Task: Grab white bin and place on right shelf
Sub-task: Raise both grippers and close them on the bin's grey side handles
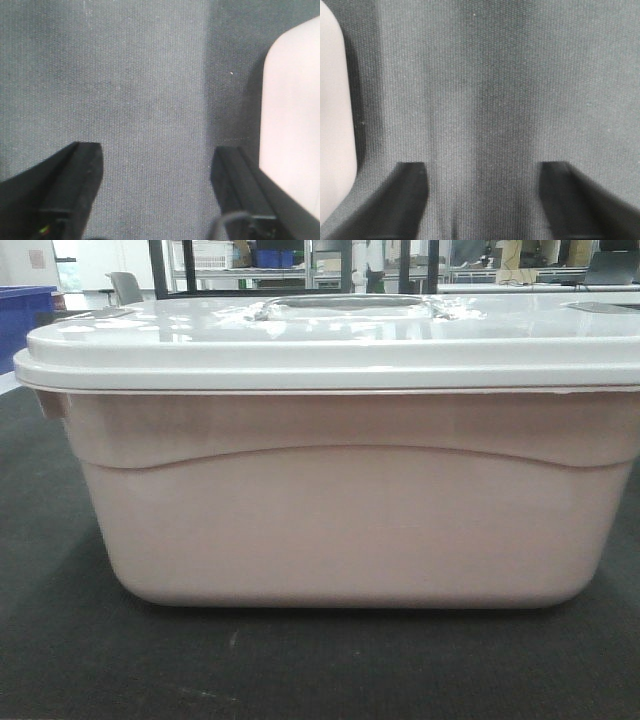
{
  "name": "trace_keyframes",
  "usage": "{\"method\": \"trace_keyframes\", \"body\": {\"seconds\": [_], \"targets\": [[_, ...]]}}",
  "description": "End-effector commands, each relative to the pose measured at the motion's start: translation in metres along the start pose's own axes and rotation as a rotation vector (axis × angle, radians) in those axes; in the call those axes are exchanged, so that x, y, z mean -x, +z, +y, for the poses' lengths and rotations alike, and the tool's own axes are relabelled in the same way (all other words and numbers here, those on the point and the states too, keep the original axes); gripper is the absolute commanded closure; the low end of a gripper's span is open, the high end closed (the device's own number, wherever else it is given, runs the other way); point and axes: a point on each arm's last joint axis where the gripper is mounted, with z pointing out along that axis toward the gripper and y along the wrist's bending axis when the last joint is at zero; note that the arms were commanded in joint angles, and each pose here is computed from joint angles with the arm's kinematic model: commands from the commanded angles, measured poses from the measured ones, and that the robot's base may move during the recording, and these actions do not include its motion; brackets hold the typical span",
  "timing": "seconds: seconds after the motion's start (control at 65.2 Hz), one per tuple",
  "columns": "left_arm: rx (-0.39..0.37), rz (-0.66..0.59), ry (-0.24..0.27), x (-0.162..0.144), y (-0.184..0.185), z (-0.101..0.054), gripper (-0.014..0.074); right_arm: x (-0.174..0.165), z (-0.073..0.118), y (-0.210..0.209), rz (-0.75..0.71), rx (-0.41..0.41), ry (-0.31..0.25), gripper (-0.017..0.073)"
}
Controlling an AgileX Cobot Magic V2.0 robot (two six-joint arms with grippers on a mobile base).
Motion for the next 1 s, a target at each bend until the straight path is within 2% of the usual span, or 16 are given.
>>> {"method": "trace_keyframes", "body": {"seconds": [0.0,0.246,0.43,0.66,0.767,0.829,0.89,0.982], "targets": [[-0.022,-0.074,-0.008,0.005,-0.016,-0.004,0.0203,0.003,0.0,-0.02,-0.077,0.006,-0.015,-0.0064],[-0.044,-0.08,-0.019,0.005,-0.016,-0.006,0.0204,0.011,0.002,-0.037,-0.125,0.014,-0.015,-0.0064],[-0.156,-0.094,-0.07,0.008,-0.022,-0.017,0.0204,0.019,0.006,-0.057,-0.189,0.051,-0.01,-0.0064],[-0.262,-0.228,-0.071,0.016,-0.065,-0.033,0.0204,0.023,0.015,-0.112,-0.325,0.125,-0.023,-0.0064],[-0.298,-0.221,-0.047,0.016,-0.07,-0.036,0.0204,0.023,0.021,-0.118,-0.333,0.203,-0.06,-0.0064],[-0.365,-0.207,-0.053,0.017,-0.067,-0.036,0.0204,0.024,0.024,-0.115,-0.321,0.278,-0.079,-0.0064],[-0.422,-0.208,-0.058,0.018,-0.064,-0.033,0.0204,0.026,0.023,-0.111,-0.314,0.346,-0.069,-0.0064],[-0.495,-0.237,-0.092,0.021,-0.06,-0.024,0.0204,0.028,0.013,-0.104,-0.3,0.43,-0.051,-0.0064]]}}
